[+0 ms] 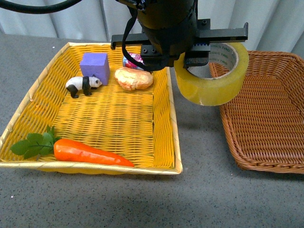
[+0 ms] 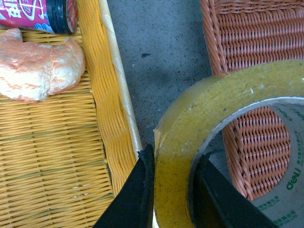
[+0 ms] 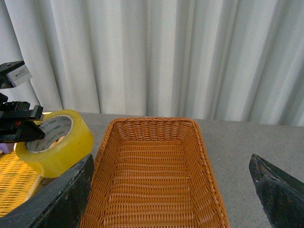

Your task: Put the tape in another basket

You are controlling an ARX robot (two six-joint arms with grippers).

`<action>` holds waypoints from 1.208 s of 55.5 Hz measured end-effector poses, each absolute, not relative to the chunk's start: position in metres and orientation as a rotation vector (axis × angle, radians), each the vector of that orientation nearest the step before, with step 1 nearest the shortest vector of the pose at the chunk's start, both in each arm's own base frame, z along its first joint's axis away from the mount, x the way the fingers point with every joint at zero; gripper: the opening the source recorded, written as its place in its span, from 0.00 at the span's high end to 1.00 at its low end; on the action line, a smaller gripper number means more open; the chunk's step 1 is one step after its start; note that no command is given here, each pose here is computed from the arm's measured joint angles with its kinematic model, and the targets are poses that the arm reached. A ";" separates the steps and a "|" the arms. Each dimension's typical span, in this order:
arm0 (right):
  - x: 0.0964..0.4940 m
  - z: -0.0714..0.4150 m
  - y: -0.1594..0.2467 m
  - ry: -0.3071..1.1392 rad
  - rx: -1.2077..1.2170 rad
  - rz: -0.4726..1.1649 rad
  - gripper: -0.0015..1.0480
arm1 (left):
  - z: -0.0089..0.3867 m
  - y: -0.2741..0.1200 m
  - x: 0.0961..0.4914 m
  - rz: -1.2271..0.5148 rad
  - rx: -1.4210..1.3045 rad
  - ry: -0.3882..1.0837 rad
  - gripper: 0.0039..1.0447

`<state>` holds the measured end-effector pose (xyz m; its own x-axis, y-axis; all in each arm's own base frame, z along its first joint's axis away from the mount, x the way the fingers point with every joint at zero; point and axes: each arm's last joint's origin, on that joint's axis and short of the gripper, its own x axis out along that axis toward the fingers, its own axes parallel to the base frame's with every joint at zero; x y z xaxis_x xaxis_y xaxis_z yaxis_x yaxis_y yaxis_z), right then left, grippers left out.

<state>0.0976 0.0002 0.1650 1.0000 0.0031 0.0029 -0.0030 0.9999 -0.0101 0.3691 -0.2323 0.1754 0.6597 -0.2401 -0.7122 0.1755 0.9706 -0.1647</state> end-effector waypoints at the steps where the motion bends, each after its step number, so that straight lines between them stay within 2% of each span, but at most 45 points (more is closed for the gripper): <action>1: 0.098 0.165 0.000 -0.003 -0.010 0.003 0.09 | 0.175 -0.232 0.369 -0.235 -0.084 0.817 0.84; 17: 0.098 0.165 0.000 0.006 -0.011 -0.010 0.09 | 0.175 -0.232 0.369 -0.236 -0.084 0.817 0.84; 22: 0.100 0.166 0.001 0.232 -0.080 -0.171 0.09 | 0.175 -0.232 0.369 -0.238 -0.082 0.817 0.84; 26: 0.107 0.168 0.001 0.345 -0.107 -0.195 0.09 | 0.175 -0.232 0.369 -0.236 -0.081 0.816 0.84; 37: 0.146 0.189 0.001 0.369 -0.132 -0.072 0.09 | 0.176 -0.232 0.369 -0.236 -0.082 0.815 0.84; 47: 0.200 0.211 0.001 0.398 -0.155 0.063 0.09 | 0.176 -0.232 0.369 -0.238 -0.082 0.816 0.84; 53: 0.245 0.219 0.004 0.493 -0.166 0.168 0.09 | 0.176 -0.232 0.369 -0.236 -0.082 0.816 0.84; 67: 0.321 0.233 0.017 0.685 -0.167 0.388 0.09 | 0.176 -0.232 0.369 -0.236 -0.082 0.816 0.84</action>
